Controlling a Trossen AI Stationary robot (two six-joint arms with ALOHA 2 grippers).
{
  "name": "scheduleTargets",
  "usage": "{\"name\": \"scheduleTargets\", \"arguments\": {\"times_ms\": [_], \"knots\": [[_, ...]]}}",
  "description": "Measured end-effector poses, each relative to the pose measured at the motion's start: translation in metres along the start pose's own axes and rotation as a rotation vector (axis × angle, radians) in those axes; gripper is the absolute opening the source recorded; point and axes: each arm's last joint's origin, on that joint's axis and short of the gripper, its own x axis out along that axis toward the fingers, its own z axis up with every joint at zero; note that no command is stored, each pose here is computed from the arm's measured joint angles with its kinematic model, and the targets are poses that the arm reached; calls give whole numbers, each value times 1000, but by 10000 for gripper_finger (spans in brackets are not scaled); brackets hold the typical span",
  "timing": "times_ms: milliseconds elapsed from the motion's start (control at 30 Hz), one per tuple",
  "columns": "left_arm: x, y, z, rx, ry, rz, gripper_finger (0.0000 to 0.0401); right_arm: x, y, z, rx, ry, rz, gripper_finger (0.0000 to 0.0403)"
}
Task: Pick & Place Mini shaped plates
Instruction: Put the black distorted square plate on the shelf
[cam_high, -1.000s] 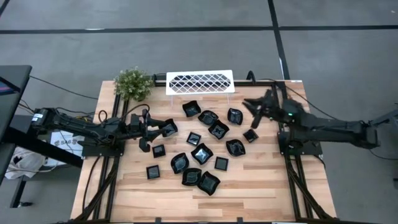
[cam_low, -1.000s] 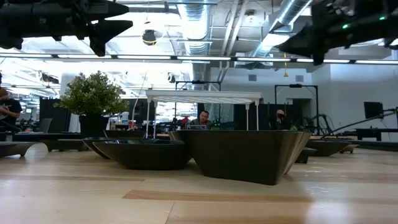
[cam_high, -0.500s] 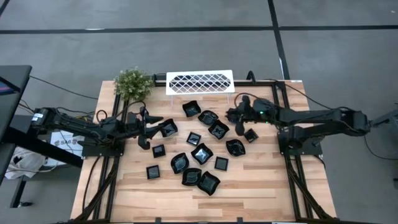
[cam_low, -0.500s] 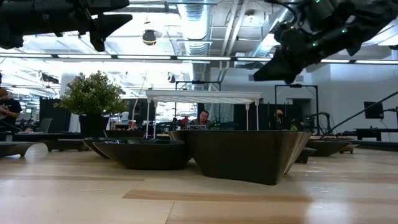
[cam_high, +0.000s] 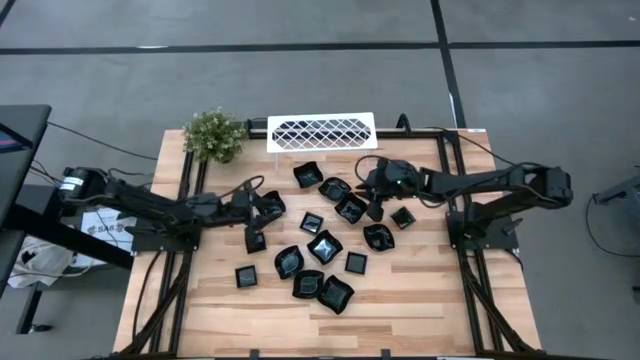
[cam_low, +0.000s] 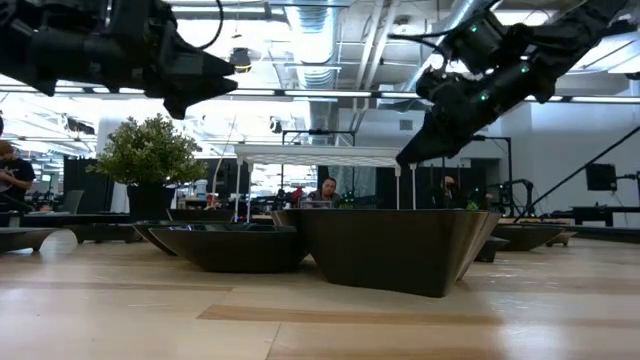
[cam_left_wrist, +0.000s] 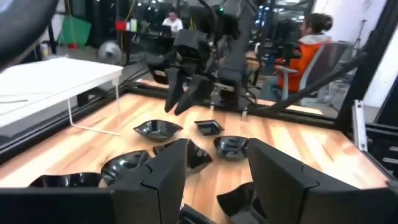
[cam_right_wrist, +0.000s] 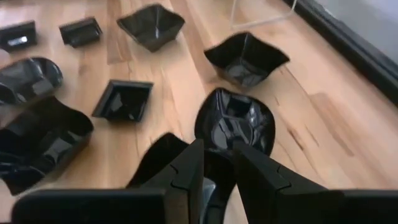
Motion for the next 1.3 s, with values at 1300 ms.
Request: {"name": "scheduleTargets", "arguments": {"times_ms": [1300], "knots": [[5,1,7,-28,0,-28,172,27,-16,9,162,331,-39,199]]}}
